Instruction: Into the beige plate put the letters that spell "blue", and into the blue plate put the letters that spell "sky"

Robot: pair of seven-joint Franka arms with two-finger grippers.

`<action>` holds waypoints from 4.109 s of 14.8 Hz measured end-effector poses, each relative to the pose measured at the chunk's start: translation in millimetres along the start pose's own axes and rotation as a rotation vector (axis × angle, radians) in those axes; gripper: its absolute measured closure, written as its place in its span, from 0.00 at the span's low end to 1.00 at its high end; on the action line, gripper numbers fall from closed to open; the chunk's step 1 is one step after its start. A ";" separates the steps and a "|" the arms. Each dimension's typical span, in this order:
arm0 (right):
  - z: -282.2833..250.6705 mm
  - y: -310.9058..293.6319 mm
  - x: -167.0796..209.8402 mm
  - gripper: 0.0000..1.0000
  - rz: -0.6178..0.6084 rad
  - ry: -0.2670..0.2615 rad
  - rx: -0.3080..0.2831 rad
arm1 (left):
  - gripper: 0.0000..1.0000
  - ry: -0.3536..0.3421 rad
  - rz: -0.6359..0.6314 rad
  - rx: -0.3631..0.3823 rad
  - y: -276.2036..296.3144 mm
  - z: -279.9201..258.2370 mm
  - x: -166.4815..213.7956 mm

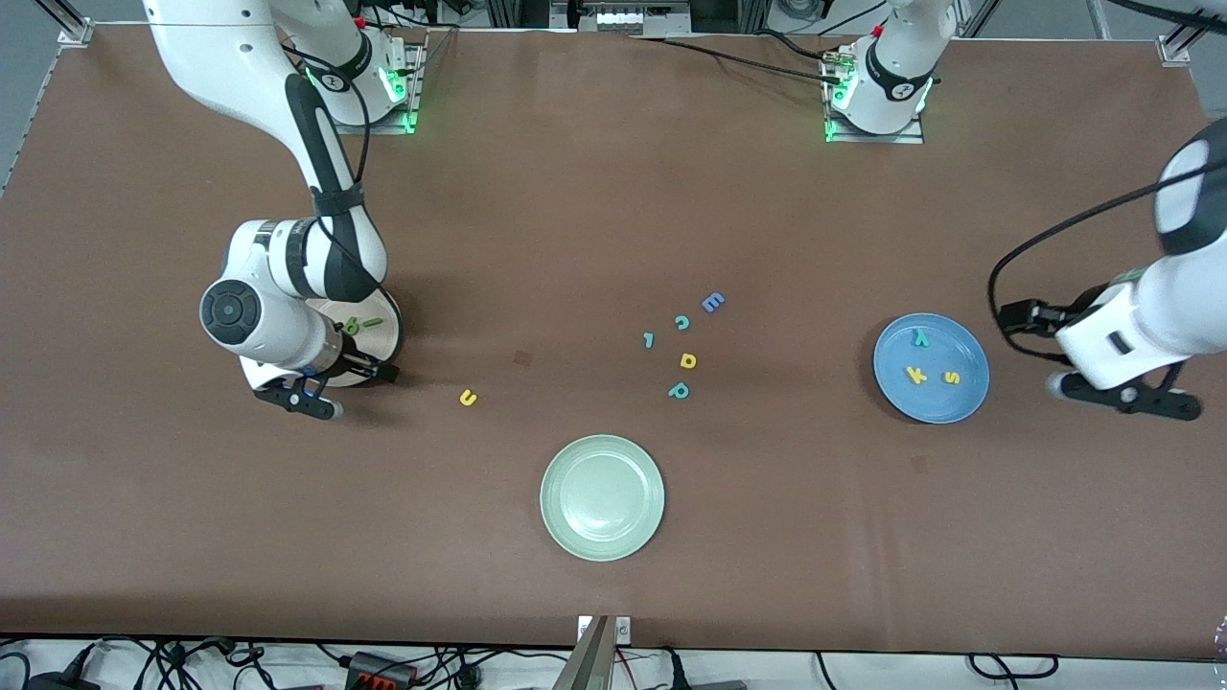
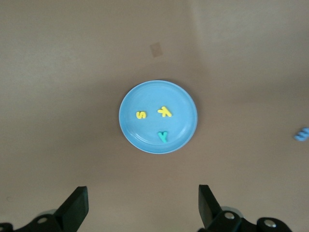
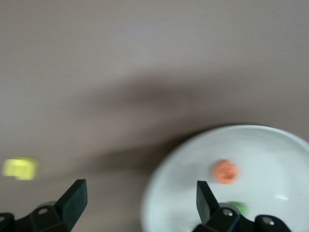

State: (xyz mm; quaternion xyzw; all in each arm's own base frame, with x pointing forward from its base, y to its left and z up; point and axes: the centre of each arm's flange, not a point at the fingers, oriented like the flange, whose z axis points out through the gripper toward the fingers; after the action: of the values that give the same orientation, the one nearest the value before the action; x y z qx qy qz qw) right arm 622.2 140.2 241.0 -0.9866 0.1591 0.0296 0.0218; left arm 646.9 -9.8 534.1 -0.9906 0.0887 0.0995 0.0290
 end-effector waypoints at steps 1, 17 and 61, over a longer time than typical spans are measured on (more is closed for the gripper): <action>-3.0 -16.5 1.0 0.00 0.020 0.013 0.014 | 0.00 0.032 -0.013 -0.016 -0.9 -18.7 -8.2; 59.1 -126.5 -10.9 0.00 0.285 0.071 -0.025 | 0.00 0.270 -0.118 -0.016 20.8 -34.0 -102.4; 19.7 124.3 -13.1 0.74 -0.021 -0.217 -0.111 | 0.00 0.202 -0.118 -0.037 22.5 -33.6 -101.2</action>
State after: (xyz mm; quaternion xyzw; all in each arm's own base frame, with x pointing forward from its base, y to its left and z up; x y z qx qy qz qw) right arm 569.7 27.4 218.0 -0.9789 0.1433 0.1448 -0.0152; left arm 551.7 -17.2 586.6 -0.9995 0.0311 -0.0011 0.0072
